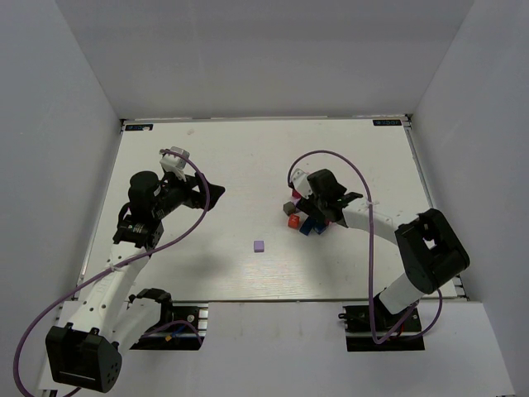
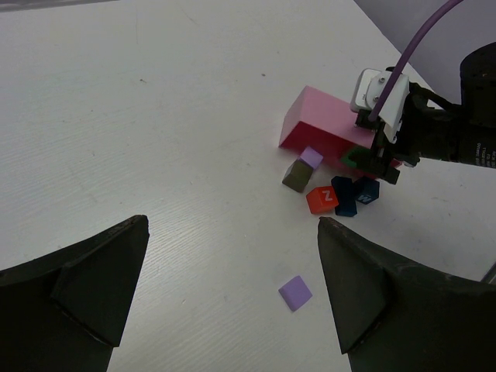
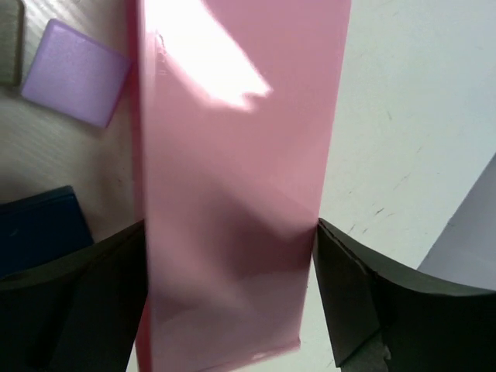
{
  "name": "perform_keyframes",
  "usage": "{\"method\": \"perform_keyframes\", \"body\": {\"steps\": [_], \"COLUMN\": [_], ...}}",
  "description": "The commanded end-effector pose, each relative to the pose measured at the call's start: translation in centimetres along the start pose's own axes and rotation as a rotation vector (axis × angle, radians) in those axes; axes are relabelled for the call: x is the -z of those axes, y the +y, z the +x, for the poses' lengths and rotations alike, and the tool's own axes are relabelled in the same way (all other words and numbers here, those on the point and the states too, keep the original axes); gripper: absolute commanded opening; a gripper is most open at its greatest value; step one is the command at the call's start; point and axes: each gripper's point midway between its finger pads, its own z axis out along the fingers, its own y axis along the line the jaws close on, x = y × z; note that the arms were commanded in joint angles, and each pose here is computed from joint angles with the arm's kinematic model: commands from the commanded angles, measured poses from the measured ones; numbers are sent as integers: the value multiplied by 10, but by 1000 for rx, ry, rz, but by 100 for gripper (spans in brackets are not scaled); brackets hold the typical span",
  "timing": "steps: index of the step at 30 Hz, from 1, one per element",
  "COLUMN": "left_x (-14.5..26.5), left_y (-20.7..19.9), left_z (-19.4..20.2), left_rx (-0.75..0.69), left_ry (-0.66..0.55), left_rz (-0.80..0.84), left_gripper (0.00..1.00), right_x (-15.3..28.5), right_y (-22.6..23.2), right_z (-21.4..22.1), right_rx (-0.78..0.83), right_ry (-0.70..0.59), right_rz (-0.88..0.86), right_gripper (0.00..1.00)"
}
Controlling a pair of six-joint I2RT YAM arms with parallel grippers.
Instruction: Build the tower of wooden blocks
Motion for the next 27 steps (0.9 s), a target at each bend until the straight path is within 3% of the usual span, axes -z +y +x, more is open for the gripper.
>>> {"method": "perform_keyframes", "body": {"steps": [1,2,13,27], "left_x": [3,3,3,1], "left_y": [-6,-6,-6,-4], "left_z": [-13,-13,-13,-10], "left_rx": [-22,-22,-22,-27], "left_ry": [-33,-33,-33,-25], "left_rz": [17,17,17,16], "left_gripper": [100,100,100,100], "right_x": [1,0,1,-11], "right_y": [2,2,-9,-2], "right_z": [-8,-8,-22,-35], "right_rx": [-26,-26,-80,-128], "right_ry": [-16,-16,-46,-69], "right_rz": [-45,-51,-75,-218], "right_gripper": [85,90,90,84]}}
